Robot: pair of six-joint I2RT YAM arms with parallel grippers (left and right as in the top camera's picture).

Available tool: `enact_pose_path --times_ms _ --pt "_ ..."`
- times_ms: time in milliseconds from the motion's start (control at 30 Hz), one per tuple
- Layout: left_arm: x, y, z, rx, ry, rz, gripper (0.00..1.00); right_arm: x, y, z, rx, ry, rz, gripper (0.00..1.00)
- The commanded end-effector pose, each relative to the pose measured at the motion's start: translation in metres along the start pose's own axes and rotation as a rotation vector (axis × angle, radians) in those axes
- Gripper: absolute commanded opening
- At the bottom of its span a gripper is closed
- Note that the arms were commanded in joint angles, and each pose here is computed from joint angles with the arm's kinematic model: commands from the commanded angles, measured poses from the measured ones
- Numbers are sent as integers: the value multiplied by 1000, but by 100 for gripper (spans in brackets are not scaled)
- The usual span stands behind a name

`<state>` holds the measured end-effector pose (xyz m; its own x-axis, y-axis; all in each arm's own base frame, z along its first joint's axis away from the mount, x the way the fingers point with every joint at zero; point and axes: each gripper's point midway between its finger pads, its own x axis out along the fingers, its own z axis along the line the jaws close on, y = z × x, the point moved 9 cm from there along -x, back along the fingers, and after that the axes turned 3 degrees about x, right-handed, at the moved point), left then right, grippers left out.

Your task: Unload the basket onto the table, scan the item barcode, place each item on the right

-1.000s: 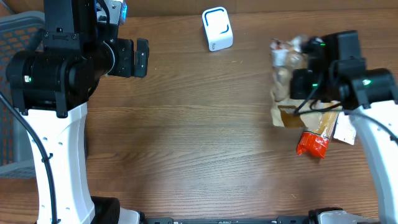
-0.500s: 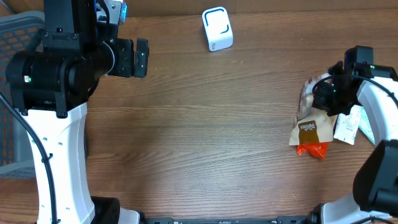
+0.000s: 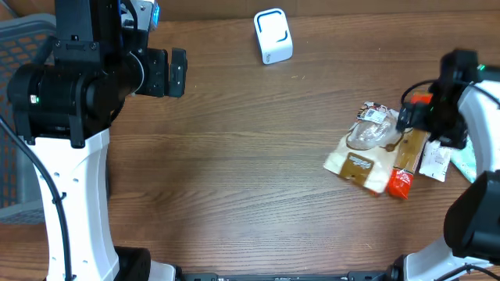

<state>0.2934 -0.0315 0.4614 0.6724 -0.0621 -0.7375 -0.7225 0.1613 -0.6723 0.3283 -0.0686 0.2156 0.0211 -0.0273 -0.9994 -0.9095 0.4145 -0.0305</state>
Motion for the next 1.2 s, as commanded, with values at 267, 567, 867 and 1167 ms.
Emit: enact_pose_path --times_ms 267,567,867,1167 --pt "3 -1 0 -6 0 3 100 -168 44 77 -352 -292 -345 100" --pt "4 -1 0 -6 0 8 100 -220 105 123 -591 -498 -448 100" --pt "5 -1 0 -5 1 8 100 -218 108 126 -606 -487 -441 100" --pt "5 -1 0 -5 1 8 100 -231 93 132 -586 -507 -595 100"
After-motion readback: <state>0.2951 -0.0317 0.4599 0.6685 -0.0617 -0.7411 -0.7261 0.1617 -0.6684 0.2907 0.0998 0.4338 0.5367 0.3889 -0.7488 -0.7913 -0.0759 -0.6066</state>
